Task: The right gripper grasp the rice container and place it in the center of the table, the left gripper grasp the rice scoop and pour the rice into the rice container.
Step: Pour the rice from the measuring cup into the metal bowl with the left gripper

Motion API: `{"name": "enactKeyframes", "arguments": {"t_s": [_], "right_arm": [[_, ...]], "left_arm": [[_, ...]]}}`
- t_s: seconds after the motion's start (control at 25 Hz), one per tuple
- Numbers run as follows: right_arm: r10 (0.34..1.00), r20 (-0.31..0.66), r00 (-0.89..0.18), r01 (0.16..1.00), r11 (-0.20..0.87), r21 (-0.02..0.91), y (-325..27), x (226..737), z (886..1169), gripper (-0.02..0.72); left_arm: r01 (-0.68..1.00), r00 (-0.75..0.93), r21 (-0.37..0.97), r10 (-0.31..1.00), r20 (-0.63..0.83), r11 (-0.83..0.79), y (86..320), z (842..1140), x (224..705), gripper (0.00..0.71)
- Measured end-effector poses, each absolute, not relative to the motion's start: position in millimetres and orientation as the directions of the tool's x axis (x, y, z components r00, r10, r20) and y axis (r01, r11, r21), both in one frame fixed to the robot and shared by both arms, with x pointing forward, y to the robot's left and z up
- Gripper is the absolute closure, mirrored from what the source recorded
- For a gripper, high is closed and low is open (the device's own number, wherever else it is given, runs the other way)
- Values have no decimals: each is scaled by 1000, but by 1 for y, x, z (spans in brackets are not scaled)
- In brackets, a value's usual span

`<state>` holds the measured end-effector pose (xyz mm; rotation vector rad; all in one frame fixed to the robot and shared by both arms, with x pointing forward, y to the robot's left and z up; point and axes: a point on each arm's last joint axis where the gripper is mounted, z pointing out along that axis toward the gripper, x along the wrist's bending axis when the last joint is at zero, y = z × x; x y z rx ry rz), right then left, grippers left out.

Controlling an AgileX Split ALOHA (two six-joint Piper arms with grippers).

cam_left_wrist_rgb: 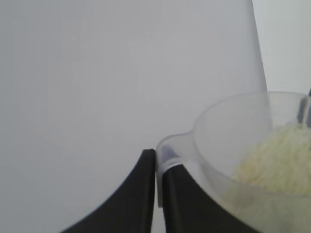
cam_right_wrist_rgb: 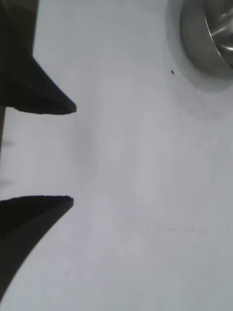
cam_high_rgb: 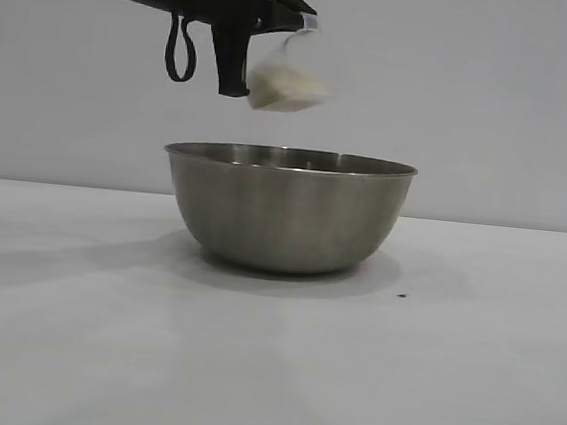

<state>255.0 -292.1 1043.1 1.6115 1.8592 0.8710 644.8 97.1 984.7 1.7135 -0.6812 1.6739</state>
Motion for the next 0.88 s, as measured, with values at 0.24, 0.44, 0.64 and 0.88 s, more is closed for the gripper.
{"name": "enactKeyframes", "arguments": {"t_s": [0.24, 0.44, 0.64, 0.88], "right_arm": [[988, 23, -152, 650, 83, 756, -292, 255, 1043, 376], [988, 23, -152, 650, 83, 756, -292, 255, 1043, 376], [988, 23, -152, 650, 83, 756, -292, 255, 1043, 376], [988, 23, -152, 650, 83, 756, -292, 255, 1043, 376]], "left_arm": [[-747, 23, 45, 42, 999, -663, 97, 985, 645, 710], [-746, -51, -54, -23, 998, -664, 97, 985, 645, 710], [-744, -78, -89, -47, 996, -662, 97, 985, 645, 710], [-740, -119, -144, -83, 989, -657, 97, 985, 645, 710]]}}
